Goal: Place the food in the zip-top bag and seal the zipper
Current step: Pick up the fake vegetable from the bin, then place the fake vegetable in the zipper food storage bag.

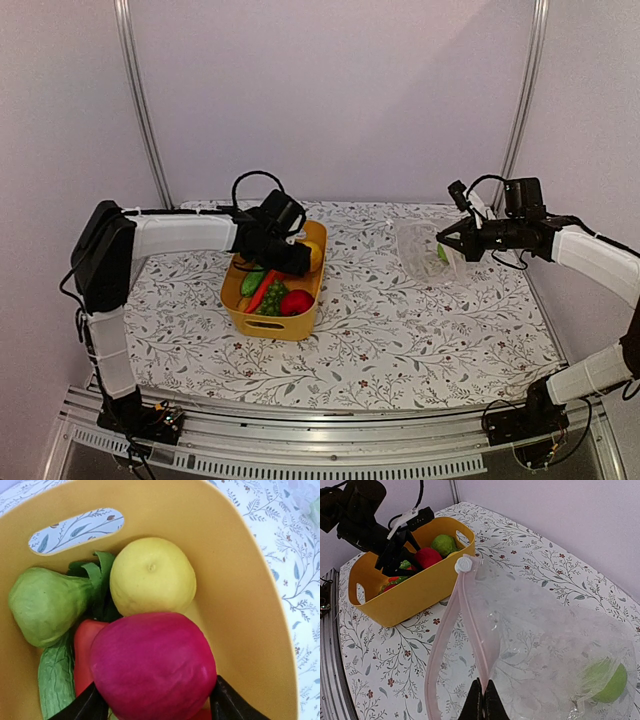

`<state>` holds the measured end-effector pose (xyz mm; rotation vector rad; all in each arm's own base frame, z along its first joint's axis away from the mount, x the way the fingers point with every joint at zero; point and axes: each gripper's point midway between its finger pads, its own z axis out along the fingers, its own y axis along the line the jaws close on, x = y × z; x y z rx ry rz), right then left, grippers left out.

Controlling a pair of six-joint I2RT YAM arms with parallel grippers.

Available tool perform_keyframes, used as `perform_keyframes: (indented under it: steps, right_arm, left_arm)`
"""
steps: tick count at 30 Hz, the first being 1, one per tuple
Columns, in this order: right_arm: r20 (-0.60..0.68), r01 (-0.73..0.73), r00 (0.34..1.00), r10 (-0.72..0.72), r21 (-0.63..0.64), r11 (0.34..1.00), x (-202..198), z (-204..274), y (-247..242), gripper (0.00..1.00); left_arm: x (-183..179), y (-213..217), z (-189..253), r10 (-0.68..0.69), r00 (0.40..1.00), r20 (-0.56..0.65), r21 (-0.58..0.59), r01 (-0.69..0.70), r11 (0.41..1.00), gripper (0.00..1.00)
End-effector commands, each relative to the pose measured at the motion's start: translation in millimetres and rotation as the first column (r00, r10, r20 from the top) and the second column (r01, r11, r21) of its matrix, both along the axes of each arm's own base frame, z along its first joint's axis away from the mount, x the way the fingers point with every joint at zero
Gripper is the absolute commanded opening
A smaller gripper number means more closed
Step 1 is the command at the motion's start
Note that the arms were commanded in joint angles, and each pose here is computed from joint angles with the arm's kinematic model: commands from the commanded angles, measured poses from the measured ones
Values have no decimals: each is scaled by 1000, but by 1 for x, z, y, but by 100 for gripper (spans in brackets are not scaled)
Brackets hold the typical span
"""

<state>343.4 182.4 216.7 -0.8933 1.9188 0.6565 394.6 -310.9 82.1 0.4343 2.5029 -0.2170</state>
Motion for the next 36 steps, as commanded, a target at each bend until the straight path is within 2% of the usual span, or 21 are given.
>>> perform_keyframes:
  steps: [1,9,15,20,23,26,33,36]
  right_arm:
    - [15,8,1000,-7,-11,1000,-1,0,-3,0]
    - [17,6,1000,-5,-11,1000,-2,1,-3,0]
    - [18,2,1000,-1,-10,1000,-2,2,-3,0]
    - [19,1,1000,-1,-9,1000,-2,2,-3,0]
    - [19,3,1000,-3,-8,1000,-2,3,-3,0]
    - [22,1,1000,-1,-3,1000,-4,5,-3,0]
    - [19,-6,1000,6,12,1000,-5,8,-2,0]
    - [15,-5,1000,5,14,1000,-5,8,-2,0]
  left_arm:
    - [4,16,46,29,996,85,-20,-27,999,66]
    - [-13,13,116,22,980,198,-115,1,993,64]
    - [-45,-43,178,-98,933,346,-225,185,957,63]
    - [-90,-108,214,-231,853,468,-289,395,872,63]
    - [-112,-141,222,-290,813,506,-333,493,804,63]
    - [-122,-167,212,-330,798,504,-340,535,773,63]
    - [-121,-214,186,-344,815,466,-371,533,760,63]
    - [-110,-227,175,-321,834,448,-373,501,781,63]
